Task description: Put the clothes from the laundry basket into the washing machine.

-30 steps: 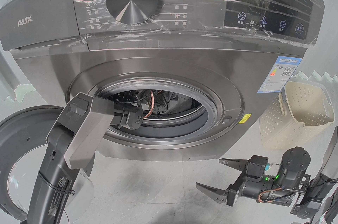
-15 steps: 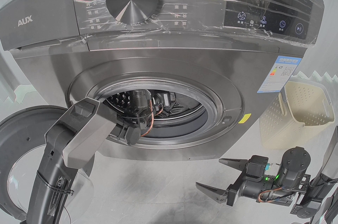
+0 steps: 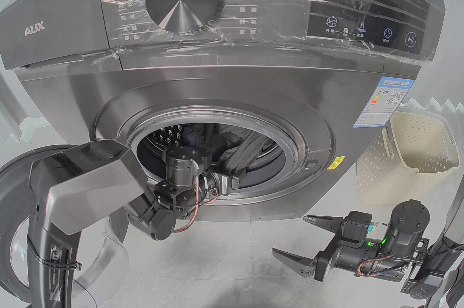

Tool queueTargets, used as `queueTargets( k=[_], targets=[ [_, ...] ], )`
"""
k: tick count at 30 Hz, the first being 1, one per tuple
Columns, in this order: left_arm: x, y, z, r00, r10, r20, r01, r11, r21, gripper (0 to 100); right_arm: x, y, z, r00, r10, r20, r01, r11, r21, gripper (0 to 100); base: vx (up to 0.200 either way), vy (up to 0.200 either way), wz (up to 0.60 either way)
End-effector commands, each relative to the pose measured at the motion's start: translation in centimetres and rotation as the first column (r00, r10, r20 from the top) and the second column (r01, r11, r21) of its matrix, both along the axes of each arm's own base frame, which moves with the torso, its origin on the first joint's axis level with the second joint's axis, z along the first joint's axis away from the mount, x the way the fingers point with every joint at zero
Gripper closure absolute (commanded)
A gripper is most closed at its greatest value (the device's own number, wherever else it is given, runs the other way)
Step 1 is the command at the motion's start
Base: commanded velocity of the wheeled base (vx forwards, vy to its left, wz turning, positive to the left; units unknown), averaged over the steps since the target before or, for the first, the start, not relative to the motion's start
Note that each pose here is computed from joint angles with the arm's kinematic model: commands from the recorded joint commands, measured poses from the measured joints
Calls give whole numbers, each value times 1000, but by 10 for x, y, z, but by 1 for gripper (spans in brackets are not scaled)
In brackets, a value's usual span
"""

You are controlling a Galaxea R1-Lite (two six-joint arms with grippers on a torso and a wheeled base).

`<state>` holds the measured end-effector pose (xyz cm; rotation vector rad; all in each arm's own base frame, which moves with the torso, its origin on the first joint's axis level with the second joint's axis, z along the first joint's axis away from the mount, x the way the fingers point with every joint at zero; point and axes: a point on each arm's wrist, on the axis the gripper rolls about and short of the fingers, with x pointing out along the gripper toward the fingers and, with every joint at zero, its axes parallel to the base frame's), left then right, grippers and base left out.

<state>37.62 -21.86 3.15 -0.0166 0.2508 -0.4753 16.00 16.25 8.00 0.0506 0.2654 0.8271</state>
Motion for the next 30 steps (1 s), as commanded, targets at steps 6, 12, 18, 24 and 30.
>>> queueTargets(
  k=[6, 12, 18, 24, 30],
  targets=[
    [-69, 11, 27, 990, -124, 74, 124, 992, 6, 0, -2, -4, 4, 1000, -4, 7, 4, 1000, 9, 0, 0, 0, 0],
    [-97, 24, 33, 983, -148, 107, 151, 988, -16, 0, -3, -5, 3, 1000, -4, 4, 4, 1000, 8, 0, 0, 0, 0],
    [-123, 30, 50, 977, -130, 170, 145, 986, -78, 0, -4, -6, 8, 1000, -9, 19, 8, 1000, 25, 0, 0, 0, 0],
    [-170, 23, 80, 976, -169, 139, 200, 946, -255, 0, -15, -18, 23, 998, -37, 59, 33, 997, 67, 0, 0, 0, 0],
    [-201, 52, 92, 981, -132, 139, 165, 951, -261, 0, -24, -33, 36, 990, -125, 70, 114, 984, 134, 0, 0, 0, 0]
  ],
)
